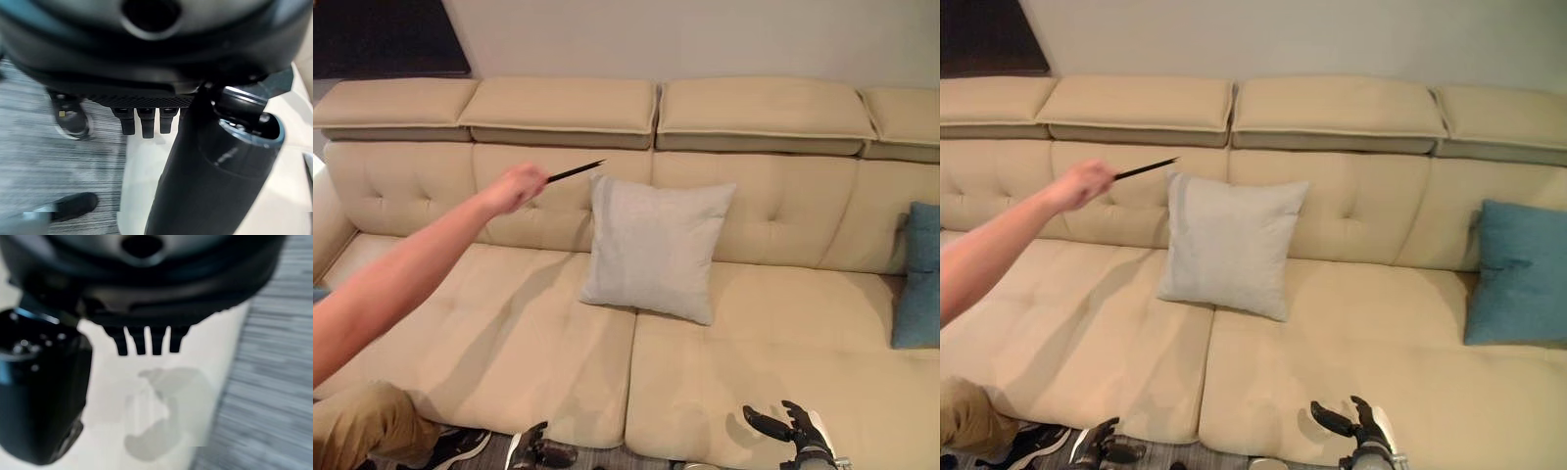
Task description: Pick up all the scattered cushions and arrange them neatly on the sofa.
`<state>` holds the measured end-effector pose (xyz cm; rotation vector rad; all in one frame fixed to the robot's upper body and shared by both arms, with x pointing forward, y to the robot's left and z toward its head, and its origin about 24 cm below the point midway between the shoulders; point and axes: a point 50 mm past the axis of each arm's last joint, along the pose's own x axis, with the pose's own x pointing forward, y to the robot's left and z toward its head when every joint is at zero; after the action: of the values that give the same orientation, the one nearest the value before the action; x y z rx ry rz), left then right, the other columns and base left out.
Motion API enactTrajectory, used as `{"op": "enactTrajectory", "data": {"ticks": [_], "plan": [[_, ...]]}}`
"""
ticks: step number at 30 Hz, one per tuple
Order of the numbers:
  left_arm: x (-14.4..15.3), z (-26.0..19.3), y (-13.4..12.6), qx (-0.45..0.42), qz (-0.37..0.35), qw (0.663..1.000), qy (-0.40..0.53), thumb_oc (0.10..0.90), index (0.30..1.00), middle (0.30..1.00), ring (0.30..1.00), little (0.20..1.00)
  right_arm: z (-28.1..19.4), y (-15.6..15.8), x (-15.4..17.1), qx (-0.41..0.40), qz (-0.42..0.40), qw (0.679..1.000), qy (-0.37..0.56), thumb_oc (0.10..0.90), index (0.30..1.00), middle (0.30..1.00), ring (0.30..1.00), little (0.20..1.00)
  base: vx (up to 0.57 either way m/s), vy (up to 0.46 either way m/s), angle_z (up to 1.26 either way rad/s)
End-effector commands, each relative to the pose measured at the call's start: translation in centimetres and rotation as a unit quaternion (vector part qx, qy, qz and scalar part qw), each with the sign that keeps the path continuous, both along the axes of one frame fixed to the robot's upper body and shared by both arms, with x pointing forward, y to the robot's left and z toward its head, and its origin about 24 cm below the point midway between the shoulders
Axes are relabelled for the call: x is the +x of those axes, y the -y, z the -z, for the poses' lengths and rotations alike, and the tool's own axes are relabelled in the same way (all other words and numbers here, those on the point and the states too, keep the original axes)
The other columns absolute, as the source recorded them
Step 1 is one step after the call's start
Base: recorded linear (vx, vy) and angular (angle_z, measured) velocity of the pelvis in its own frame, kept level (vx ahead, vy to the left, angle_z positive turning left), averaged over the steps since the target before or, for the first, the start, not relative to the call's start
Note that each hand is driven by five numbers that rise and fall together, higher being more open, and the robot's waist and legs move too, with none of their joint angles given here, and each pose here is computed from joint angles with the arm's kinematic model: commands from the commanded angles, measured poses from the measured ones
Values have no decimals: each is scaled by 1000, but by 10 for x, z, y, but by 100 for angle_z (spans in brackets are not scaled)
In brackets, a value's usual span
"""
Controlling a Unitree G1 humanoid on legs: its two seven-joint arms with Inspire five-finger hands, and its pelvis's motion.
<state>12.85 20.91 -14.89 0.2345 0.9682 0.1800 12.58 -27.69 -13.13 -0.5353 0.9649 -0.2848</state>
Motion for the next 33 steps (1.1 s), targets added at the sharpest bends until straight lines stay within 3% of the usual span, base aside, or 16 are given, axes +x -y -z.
{"op": "enactTrajectory", "data": {"ticks": [1,8,16,33], "plan": [[5,-8,-21,41,9,999,23,800,900,900,900,900,-16,-2,37,-17,-33,998,57,800,900,900,900,900,-202,150,-19],[5,-8,-28,56,18,998,11,800,900,900,900,900,-13,-15,44,-7,-57,997,49,800,900,900,900,900,-207,101,-29],[-6,-4,-31,62,19,998,-14,800,900,900,900,900,1,-19,20,16,-26,999,11,800,900,900,900,900,-98,9,1],[-14,4,-21,51,21,998,-44,800,900,900,900,900,11,-20,1,21,-14,999,-32,800,900,900,900,900,0,-60,1]]}}
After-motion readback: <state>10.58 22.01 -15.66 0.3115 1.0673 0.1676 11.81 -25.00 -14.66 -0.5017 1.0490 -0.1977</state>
